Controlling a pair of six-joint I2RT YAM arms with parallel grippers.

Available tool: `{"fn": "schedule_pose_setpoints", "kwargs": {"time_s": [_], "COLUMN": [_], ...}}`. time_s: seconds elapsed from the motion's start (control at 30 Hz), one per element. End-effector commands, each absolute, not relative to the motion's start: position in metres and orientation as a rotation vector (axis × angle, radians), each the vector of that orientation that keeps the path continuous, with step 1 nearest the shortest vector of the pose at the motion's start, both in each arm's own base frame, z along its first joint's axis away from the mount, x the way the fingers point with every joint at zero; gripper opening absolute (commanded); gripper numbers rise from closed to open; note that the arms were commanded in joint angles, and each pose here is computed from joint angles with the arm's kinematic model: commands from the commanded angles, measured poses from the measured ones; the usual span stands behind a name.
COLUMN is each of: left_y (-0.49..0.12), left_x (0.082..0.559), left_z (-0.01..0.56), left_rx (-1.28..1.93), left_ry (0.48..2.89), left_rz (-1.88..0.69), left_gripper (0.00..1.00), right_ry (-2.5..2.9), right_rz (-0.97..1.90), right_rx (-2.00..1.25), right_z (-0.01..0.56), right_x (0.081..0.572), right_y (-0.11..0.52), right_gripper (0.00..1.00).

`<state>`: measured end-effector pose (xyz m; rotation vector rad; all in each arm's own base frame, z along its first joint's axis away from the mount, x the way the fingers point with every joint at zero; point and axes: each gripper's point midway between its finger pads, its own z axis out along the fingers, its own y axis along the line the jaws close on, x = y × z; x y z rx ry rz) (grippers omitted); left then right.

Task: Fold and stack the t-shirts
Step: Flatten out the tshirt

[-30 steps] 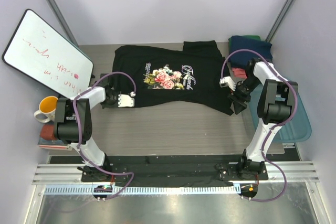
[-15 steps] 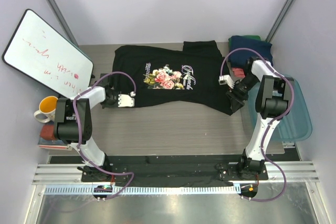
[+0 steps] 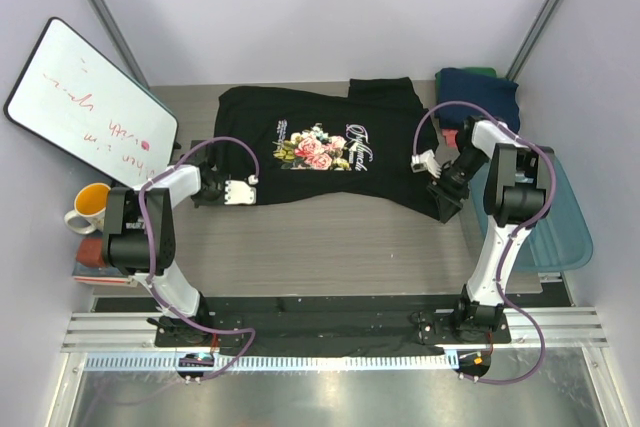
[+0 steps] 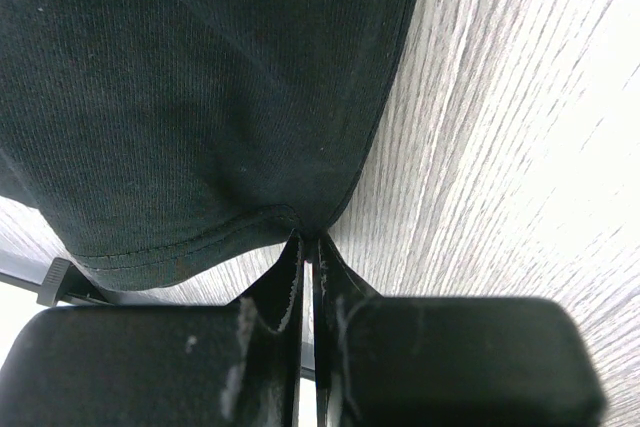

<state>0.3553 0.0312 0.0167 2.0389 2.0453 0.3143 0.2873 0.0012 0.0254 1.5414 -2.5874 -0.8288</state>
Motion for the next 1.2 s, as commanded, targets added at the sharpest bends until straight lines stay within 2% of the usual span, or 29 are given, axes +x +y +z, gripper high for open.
{"fn": "schedule_pose_setpoints", "kwargs": {"time_s": [0.0, 0.1, 0.2, 0.33, 0.53, 0.9, 1.17], "left_y": [0.027, 0.027, 0.026, 0.026, 0.027, 0.005, -0.001], "left_x": [0.358, 0.357, 0.356, 0.354, 0.349, 0.344, 0.338], "left_z": [0.03, 0.029, 0.03, 0.031, 0.038, 0.125, 0.155], "left_rx": [2.004, 2.004, 2.003, 1.999, 1.99, 1.907, 1.903], "left_ry": [2.028, 2.026, 2.024, 2.023, 2.026, 1.881, 1.831], "left_rz": [0.301, 0.297, 0.294, 0.297, 0.301, 0.303, 0.319], "left_gripper": [0.0, 0.0, 0.0, 0.0, 0.0, 0.0, 0.0], "right_ry": [-2.542, -2.55, -2.566, -2.601, -2.617, -2.635, -2.677], "right_rz": [-0.852, -0.835, -0.801, -0.756, -0.669, -0.396, -0.189], "right_rx": [1.538, 1.544, 1.559, 1.583, 1.665, 2.004, 2.281], "right_z": [0.051, 0.051, 0.053, 0.059, 0.079, 0.16, 0.202], "right_x": [0.266, 0.269, 0.275, 0.285, 0.294, 0.314, 0.337], "right_y": [0.005, 0.006, 0.004, 0.002, -0.003, -0.002, 0.004], "right_gripper": [0.5, 0.42, 0.2, 0.01, 0.01, 0.01, 0.01]}}
